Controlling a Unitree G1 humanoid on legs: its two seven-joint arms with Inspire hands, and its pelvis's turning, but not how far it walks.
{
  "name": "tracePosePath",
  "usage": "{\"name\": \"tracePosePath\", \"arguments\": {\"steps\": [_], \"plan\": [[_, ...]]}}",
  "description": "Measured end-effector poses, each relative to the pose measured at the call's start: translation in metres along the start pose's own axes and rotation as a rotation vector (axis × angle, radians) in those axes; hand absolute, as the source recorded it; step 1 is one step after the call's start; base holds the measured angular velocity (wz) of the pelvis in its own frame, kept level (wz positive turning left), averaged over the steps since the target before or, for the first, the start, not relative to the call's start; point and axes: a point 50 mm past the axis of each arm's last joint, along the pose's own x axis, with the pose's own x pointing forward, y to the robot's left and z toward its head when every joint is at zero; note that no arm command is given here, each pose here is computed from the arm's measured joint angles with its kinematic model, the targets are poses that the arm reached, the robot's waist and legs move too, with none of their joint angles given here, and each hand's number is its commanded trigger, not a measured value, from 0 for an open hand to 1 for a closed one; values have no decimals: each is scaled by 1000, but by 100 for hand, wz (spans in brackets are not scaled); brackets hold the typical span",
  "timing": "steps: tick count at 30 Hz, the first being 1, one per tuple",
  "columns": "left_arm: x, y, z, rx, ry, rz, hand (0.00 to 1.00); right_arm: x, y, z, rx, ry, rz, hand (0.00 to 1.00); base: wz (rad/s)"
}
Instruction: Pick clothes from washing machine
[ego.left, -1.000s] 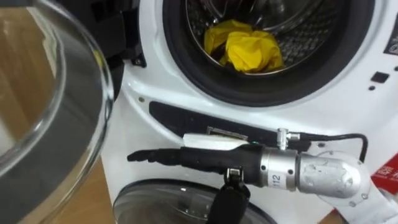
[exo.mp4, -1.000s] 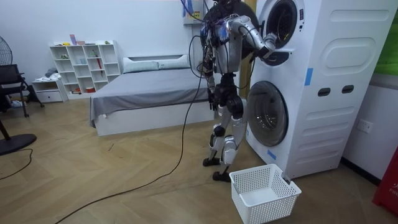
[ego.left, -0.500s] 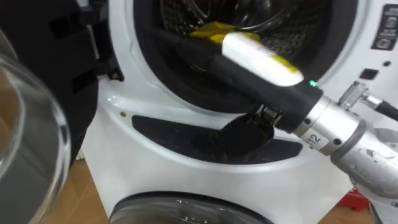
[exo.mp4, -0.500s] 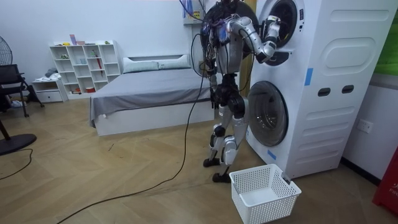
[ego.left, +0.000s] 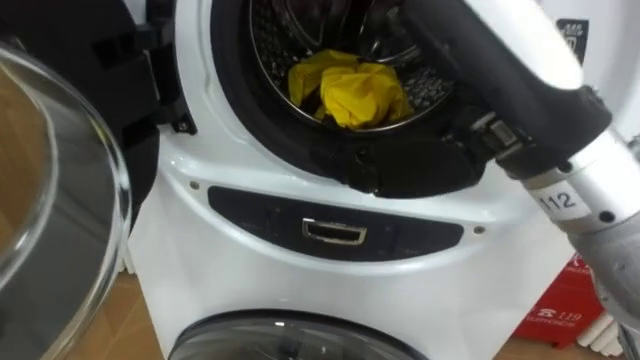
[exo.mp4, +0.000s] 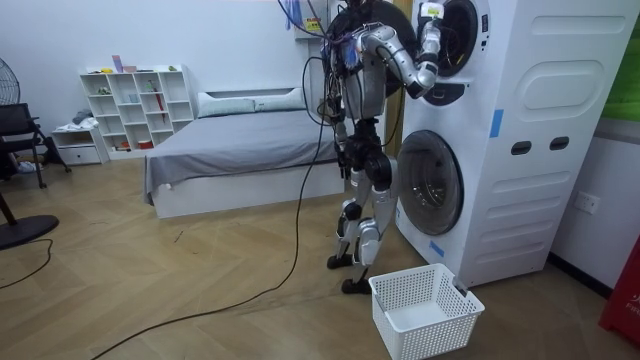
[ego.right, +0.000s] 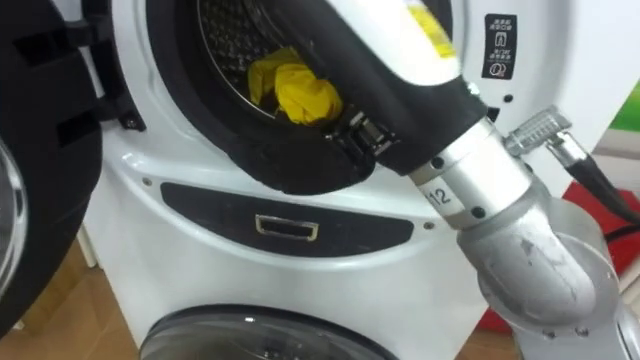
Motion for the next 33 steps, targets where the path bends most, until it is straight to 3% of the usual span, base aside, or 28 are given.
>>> {"name": "tracePosePath", "arguments": {"steps": [9, 20, 26, 33], "plan": [[0, -2, -4, 0, 28, -9, 0, 0, 5, -11, -82, 56, -25, 0, 0], [2, 1, 1, 3, 54, -10, 0, -6, 34, -64, -9, 342, 136, 0, 5], [2, 4, 5, -5, 67, -5, 0, 2, 31, -81, -15, 393, 169, 0, 2], [1, 9, 8, -22, 46, 1, 0, -6, 36, -106, 28, 502, 162, 0, 7]]}}
